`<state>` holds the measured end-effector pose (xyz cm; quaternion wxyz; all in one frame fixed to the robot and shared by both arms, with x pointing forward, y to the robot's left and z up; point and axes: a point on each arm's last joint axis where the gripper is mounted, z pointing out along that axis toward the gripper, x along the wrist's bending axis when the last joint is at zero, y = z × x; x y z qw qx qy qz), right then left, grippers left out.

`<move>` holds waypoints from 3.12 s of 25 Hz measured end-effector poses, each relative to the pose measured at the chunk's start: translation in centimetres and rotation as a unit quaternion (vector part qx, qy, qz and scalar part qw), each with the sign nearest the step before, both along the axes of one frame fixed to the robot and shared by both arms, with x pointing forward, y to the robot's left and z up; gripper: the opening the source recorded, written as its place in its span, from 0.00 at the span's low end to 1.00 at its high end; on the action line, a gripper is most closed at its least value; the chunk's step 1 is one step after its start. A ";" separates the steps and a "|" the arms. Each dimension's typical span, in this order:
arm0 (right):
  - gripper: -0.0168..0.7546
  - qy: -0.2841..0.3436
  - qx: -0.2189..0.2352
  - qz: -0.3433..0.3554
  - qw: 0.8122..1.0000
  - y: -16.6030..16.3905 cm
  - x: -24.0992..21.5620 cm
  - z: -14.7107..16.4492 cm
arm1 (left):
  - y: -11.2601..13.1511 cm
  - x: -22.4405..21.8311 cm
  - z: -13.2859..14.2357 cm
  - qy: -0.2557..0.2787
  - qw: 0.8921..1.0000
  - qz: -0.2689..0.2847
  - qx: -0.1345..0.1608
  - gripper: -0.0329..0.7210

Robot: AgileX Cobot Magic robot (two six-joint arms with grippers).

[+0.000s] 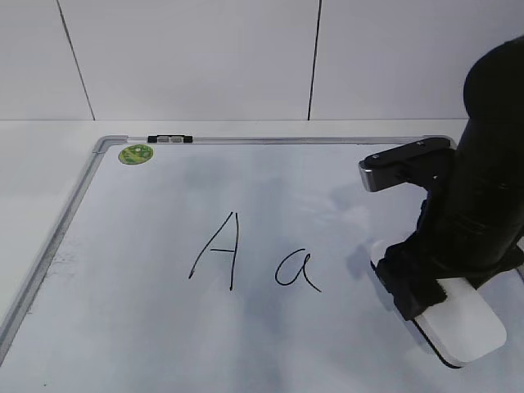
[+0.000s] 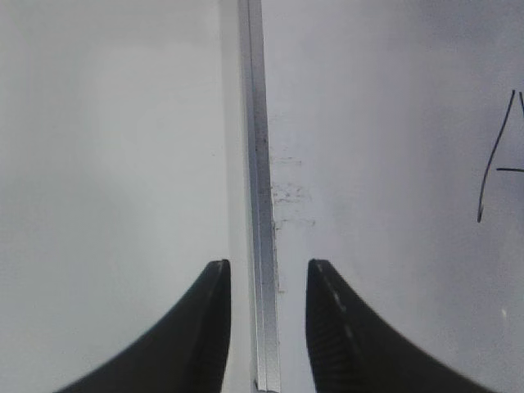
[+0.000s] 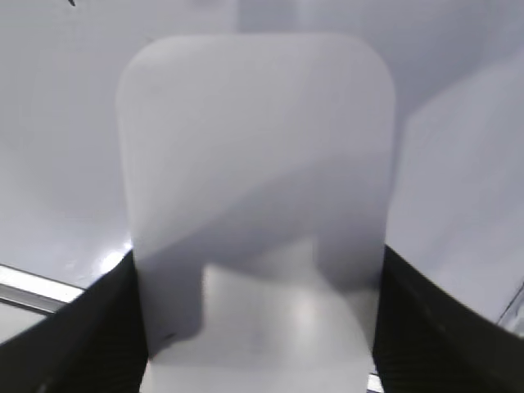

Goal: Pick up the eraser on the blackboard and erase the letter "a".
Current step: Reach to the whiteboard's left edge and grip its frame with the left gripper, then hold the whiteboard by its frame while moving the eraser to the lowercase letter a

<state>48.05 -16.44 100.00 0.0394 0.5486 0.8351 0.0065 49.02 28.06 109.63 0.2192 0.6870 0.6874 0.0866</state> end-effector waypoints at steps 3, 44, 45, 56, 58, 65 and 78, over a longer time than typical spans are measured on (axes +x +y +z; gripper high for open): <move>0.75 -0.004 -0.012 0.006 1.000 -0.2 0.1 0.1 | -0.1 2.8 -1.4 0.037 0.999 -0.002 0.000 0.36; 0.75 0.000 -0.016 -0.009 1.000 1.8 3.5 2.3 | -1.8 12.2 -15.4 0.206 0.978 -0.018 0.026 0.36; 0.75 0.000 -0.016 -0.009 1.000 1.8 3.5 2.3 | -1.8 12.3 -15.8 0.209 0.977 -0.018 0.027 0.36; 0.75 0.000 -0.016 -0.010 1.000 1.8 3.5 2.3 | -1.8 12.5 -16.4 0.217 0.976 -0.016 0.025 0.36; 0.75 0.000 -0.016 -0.010 1.000 1.8 3.5 2.3 | -1.9 12.5 -16.7 0.221 0.975 -0.015 0.022 0.36; 0.75 0.000 -0.016 -0.010 1.000 1.8 3.5 2.3 | -1.9 12.6 -16.9 0.225 0.974 -0.015 0.020 0.35; 0.75 -0.001 -0.017 -0.010 1.000 1.7 3.6 2.3 | -2.0 12.7 -16.9 0.225 0.974 -0.010 0.012 0.08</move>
